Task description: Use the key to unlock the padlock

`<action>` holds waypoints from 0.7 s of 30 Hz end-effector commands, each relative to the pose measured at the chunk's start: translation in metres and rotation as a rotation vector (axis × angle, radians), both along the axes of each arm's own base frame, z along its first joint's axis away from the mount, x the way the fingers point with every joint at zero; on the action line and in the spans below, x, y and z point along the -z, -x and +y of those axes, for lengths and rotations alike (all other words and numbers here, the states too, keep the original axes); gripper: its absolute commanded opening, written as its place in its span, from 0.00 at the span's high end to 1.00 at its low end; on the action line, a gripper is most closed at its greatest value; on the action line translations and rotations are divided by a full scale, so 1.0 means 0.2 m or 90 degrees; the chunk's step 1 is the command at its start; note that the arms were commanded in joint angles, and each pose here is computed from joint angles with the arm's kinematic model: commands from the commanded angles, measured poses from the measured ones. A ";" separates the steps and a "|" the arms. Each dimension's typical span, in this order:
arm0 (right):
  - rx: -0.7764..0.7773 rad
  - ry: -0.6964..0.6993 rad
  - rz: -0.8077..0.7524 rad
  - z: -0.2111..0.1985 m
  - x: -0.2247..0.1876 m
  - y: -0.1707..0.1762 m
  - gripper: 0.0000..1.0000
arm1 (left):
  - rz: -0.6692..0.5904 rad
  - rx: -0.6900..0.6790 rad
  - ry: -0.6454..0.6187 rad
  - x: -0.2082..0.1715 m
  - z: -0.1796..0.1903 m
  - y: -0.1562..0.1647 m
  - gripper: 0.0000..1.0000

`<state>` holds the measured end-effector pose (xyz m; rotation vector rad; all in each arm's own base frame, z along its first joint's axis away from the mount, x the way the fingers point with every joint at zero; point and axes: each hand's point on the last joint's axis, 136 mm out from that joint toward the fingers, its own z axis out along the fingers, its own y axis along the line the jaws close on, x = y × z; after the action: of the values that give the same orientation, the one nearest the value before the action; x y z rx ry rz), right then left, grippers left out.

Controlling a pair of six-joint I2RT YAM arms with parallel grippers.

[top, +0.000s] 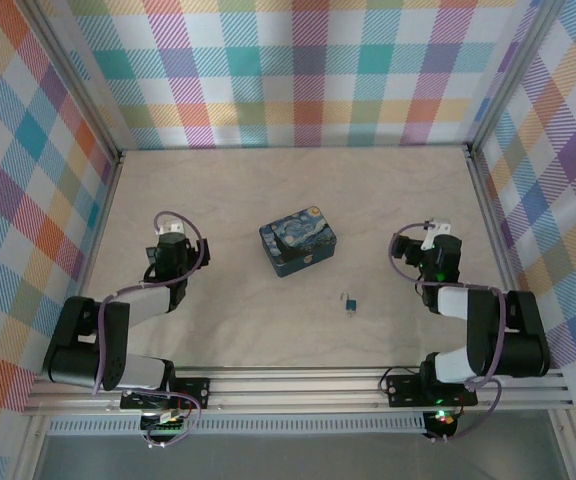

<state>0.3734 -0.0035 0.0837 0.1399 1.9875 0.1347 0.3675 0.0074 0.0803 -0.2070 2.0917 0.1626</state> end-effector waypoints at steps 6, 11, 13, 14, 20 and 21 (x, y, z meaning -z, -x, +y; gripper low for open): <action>-0.039 0.007 -0.071 0.03 -0.06 -0.06 0.00 | -0.107 0.050 0.040 -0.02 -0.03 -0.12 0.00; -0.063 0.021 -0.041 0.08 -0.05 -0.11 0.00 | -0.081 0.070 0.040 0.00 -0.05 -0.15 0.00; -0.064 0.022 -0.042 0.08 -0.05 -0.11 0.00 | -0.082 0.070 0.040 0.00 -0.05 -0.15 0.00; -0.065 0.022 -0.042 0.08 -0.05 -0.11 0.00 | -0.081 0.069 0.039 0.00 -0.05 -0.15 0.00; -0.065 0.025 -0.041 0.08 -0.05 -0.11 0.00 | -0.080 0.068 0.037 0.01 -0.05 -0.15 0.00; -0.065 0.025 -0.042 0.08 -0.05 -0.11 0.00 | -0.081 0.070 0.037 0.00 -0.05 -0.15 0.00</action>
<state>0.3922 0.0084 0.0895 0.0426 1.9433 0.1588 0.3883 -0.0057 0.0668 -0.1436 2.0231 0.0190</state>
